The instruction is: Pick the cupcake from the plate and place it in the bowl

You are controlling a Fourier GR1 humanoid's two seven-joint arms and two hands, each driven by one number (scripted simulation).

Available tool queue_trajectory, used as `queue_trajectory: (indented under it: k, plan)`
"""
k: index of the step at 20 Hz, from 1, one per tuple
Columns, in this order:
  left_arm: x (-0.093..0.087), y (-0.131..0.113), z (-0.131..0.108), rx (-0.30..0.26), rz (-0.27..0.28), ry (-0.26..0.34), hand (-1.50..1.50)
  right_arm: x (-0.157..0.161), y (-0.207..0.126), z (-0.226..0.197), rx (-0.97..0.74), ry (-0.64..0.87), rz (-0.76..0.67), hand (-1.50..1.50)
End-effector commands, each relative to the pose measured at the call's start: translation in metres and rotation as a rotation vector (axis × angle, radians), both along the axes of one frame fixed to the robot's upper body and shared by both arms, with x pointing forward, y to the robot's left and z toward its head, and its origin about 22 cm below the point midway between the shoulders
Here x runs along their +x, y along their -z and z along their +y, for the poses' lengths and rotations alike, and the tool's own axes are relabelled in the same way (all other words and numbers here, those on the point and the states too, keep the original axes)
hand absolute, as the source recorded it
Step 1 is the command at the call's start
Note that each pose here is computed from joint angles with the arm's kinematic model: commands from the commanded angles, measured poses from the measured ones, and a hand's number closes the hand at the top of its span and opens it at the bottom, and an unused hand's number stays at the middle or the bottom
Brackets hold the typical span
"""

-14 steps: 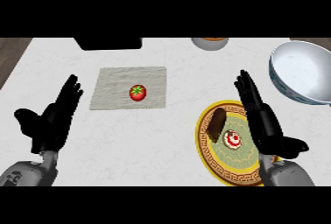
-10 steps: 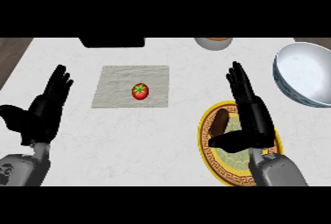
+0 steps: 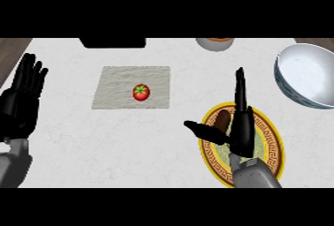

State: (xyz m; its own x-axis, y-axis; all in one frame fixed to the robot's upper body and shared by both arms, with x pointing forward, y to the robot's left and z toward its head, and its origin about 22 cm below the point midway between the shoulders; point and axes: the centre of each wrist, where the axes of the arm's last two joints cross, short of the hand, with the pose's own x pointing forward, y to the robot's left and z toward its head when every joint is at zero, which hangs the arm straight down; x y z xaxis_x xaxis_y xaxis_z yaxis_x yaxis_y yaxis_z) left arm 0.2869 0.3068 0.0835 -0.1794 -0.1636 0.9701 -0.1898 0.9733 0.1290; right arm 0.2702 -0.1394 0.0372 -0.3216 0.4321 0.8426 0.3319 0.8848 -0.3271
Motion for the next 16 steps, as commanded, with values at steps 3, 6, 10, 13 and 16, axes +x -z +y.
queue_trajectory:
  k: [3, 6, 10, 13, 16]
  plan:
    - [0.012, -0.011, 0.021, -0.007, -0.031, -0.026, 0.0, -0.032, 0.003, 0.038, -0.187, 0.096, -0.013, -1.5]
    - [-0.002, 0.008, 0.021, -0.006, 0.004, -0.015, 0.0, -0.033, -0.001, 0.023, -0.302, 0.186, 0.127, -1.5]
    - [0.0, 0.001, 0.034, 0.0, -0.003, -0.064, 0.0, -0.046, -0.036, 0.009, -0.388, 0.254, 0.256, -1.5]
    - [-0.006, 0.009, 0.03, 0.0, -0.005, -0.038, 0.0, -0.053, -0.05, 0.004, -0.478, 0.265, 0.447, -1.5]
    - [-0.001, 0.009, 0.026, 0.002, 0.005, -0.041, 0.0, -0.072, -0.067, 0.017, -0.561, 0.195, 0.592, -1.5]
